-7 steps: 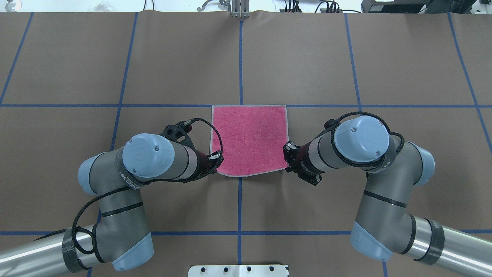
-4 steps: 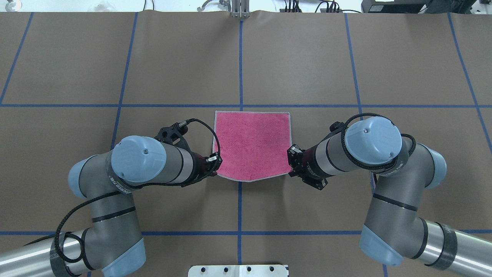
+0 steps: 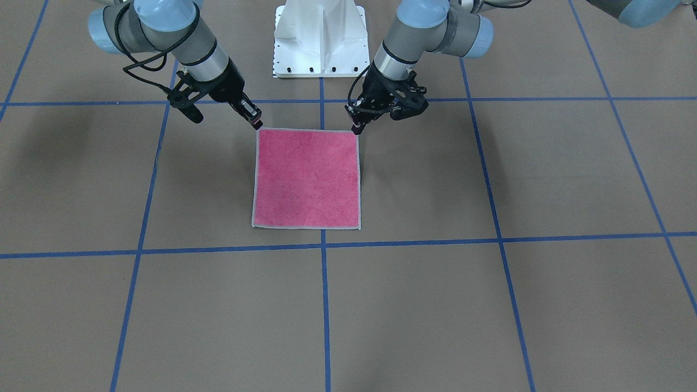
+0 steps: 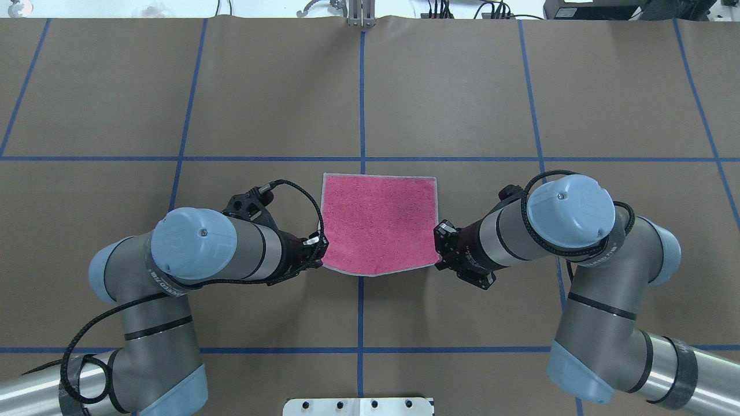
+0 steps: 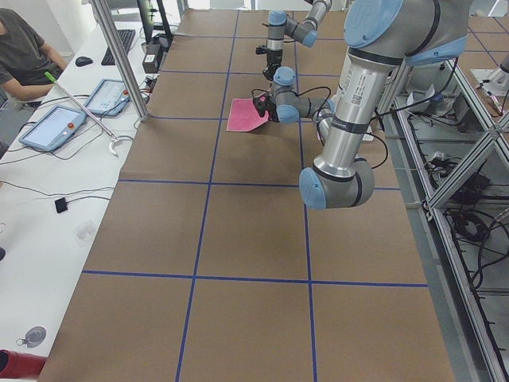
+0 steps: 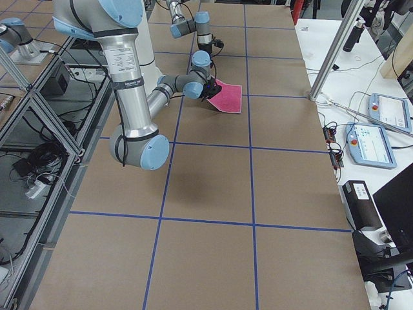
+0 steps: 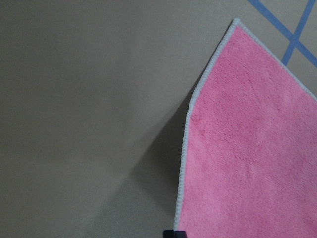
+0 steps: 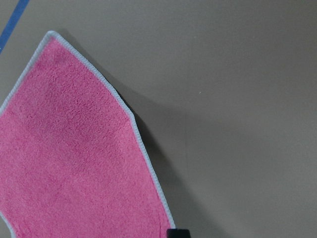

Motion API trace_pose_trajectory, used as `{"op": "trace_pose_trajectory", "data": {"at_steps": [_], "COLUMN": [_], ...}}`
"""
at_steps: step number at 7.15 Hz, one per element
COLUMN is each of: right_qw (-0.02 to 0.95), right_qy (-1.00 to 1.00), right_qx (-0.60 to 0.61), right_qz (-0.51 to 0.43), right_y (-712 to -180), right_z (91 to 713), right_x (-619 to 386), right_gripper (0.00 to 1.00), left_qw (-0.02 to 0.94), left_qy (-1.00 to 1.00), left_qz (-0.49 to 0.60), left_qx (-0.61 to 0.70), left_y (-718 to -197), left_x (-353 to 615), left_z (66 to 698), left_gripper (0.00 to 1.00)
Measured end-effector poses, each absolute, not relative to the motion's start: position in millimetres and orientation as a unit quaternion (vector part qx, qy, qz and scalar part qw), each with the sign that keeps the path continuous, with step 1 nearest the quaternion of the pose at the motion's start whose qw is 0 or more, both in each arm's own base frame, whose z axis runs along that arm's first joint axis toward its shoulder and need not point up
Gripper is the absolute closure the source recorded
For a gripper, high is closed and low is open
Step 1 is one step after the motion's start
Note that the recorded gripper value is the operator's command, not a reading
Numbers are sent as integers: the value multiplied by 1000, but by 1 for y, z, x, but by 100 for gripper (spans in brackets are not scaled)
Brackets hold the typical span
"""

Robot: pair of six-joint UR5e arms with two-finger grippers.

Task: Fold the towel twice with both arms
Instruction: 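Lift both near corners and fold them over toward the far edge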

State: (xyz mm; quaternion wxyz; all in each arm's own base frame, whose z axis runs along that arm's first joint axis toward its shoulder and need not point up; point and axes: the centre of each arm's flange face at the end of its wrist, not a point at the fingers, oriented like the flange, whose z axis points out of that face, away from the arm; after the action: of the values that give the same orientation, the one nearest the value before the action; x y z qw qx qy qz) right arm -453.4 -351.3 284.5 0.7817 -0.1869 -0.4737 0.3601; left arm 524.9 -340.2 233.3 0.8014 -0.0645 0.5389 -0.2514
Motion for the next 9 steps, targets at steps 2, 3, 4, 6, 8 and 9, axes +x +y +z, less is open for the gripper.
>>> {"op": "trace_pose_trajectory", "data": {"at_steps": [2,3,4,6,8,9], "right_qw": [778,776,773,768,767,767], "right_qy": [-472,-471,-472,-470,-466,-465], "right_qx": [-179,-174,-169,-162,-156,-154], "right_qz": [373,382,390,403,411,414], "right_y": [-369,-382,-396,-421,-439,-448], "right_z": [289,290,288,286,288,287], "right_x": [-447,-447,-448,-449,-455,-460], "right_gripper": [100,100,100,100,100,100], "left_qw": [800,800,799,799,798,798], "left_qy": [538,536,534,529,525,521], "left_qz": [-259,-266,-273,-284,-296,-302], "left_qx": [-60,-55,-50,-40,-31,-29], "left_y": [-350,-361,-374,-400,-426,-437], "left_x": [525,525,526,531,535,538], "left_z": [232,233,232,229,227,228], "left_gripper": [100,100,100,100,100,100]}}
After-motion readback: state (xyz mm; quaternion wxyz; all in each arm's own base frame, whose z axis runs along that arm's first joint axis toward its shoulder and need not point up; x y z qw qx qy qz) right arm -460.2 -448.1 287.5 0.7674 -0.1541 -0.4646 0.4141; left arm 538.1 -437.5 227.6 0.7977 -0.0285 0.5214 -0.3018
